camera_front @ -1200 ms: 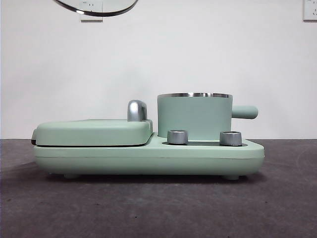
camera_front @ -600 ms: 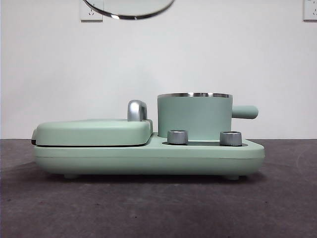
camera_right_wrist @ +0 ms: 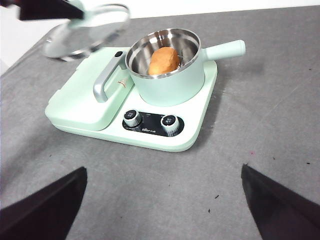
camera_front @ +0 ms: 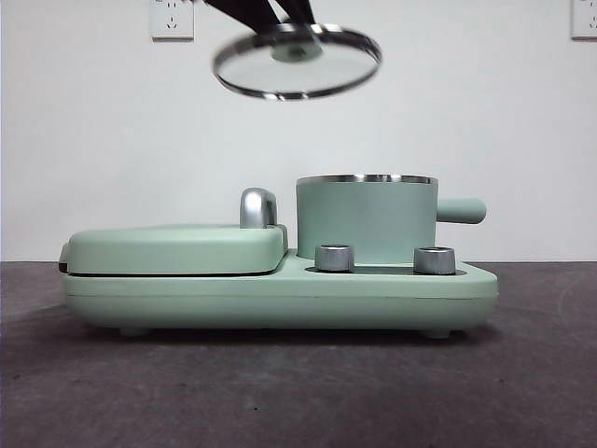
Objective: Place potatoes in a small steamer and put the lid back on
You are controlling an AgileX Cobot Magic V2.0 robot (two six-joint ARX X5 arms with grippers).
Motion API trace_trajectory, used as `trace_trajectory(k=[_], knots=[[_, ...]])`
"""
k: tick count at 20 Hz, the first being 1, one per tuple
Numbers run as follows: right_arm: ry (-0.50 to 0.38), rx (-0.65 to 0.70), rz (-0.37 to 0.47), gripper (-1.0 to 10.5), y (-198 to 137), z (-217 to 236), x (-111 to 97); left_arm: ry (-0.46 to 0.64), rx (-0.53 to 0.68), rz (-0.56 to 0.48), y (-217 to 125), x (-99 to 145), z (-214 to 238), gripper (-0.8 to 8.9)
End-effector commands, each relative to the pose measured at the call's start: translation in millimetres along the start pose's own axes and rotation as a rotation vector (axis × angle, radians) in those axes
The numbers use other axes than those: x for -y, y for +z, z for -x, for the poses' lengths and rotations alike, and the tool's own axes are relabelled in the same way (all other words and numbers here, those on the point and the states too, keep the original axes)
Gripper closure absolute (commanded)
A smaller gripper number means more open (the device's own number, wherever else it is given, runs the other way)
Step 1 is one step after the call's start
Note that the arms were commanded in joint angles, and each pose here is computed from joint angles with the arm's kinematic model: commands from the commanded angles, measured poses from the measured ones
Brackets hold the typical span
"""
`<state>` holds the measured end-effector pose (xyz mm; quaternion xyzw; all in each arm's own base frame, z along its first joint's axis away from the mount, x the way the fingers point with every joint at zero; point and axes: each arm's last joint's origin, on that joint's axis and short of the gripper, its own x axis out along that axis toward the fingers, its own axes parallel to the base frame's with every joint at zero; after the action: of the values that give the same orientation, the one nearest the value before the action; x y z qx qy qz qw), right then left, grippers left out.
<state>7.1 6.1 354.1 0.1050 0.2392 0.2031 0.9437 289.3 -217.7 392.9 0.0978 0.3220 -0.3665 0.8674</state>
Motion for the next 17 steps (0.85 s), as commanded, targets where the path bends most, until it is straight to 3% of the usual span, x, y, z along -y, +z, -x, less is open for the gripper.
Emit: trace_trajectory(k=[1, 12, 17], knots=[[0.011, 0.02, -0.021, 4.6, 2.3, 3.2, -1.1, -0.012, 0.033, -0.012, 6.7, 3.4, -15.4, 7.69], [0.009, 0.02, -0.02, 4.6, 2.2, 3.2, -1.0, -0.012, 0.07, 0.005, 13.6, -2.5, -60.6, 7.7], [0.008, 0.021, -0.014, 4.6, 2.3, 3.2, -1.0, 0.027, 0.06, 0.006, 33.0, -4.9, -82.2, 7.69]])
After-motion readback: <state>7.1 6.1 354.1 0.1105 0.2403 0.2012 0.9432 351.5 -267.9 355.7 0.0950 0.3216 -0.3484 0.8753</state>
